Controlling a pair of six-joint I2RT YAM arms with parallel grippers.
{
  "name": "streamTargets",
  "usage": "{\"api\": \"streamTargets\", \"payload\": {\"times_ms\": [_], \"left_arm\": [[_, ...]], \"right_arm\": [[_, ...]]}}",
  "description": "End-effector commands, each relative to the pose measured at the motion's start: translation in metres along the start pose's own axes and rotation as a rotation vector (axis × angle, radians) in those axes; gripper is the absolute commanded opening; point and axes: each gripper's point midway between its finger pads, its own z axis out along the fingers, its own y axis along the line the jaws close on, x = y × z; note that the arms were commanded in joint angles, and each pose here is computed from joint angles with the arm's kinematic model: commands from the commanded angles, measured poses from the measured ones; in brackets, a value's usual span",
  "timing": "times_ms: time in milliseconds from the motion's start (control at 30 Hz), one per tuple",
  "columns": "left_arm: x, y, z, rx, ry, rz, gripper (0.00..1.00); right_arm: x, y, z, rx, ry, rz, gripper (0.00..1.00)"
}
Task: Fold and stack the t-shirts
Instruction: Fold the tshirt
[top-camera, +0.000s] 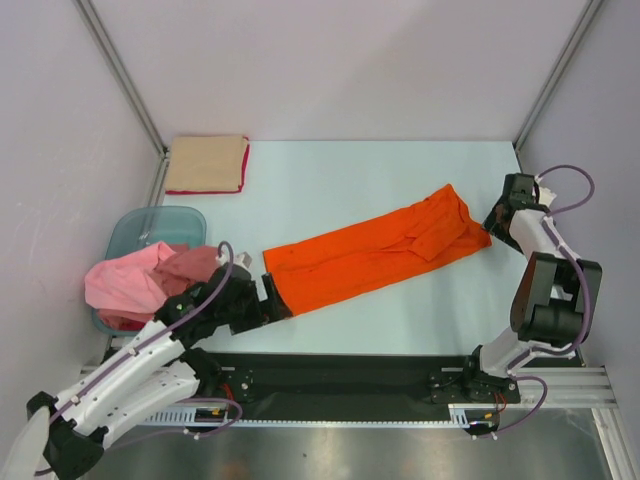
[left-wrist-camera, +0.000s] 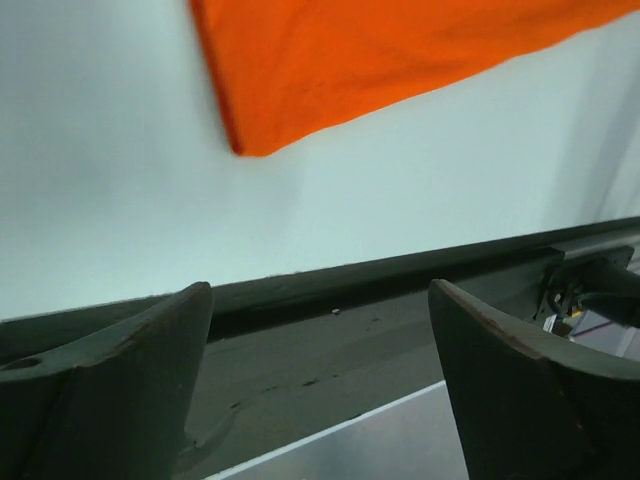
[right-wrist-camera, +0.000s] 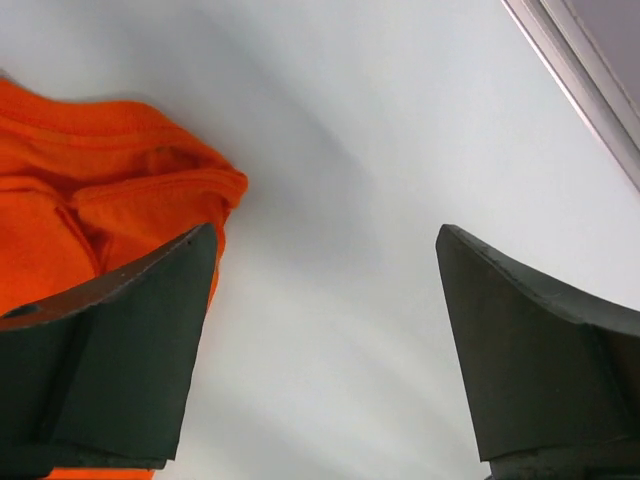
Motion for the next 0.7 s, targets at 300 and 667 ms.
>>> {"api": "streamTargets", "payload": {"times_ms": [300, 667], "left_arm": [[-0.113, -0.090, -0.026, 0.002, -0.188, 0.444, 0.99], [-0.127, -0.106, -0.019, 0.111, -0.143, 0.387, 0.93]], "right_arm": [[0.018, 0.025, -0.030, -0.294, 0.061, 0.191, 0.92], [0.031, 0.032, 0.004, -0.335, 0.040, 0.262, 0.49]]}}
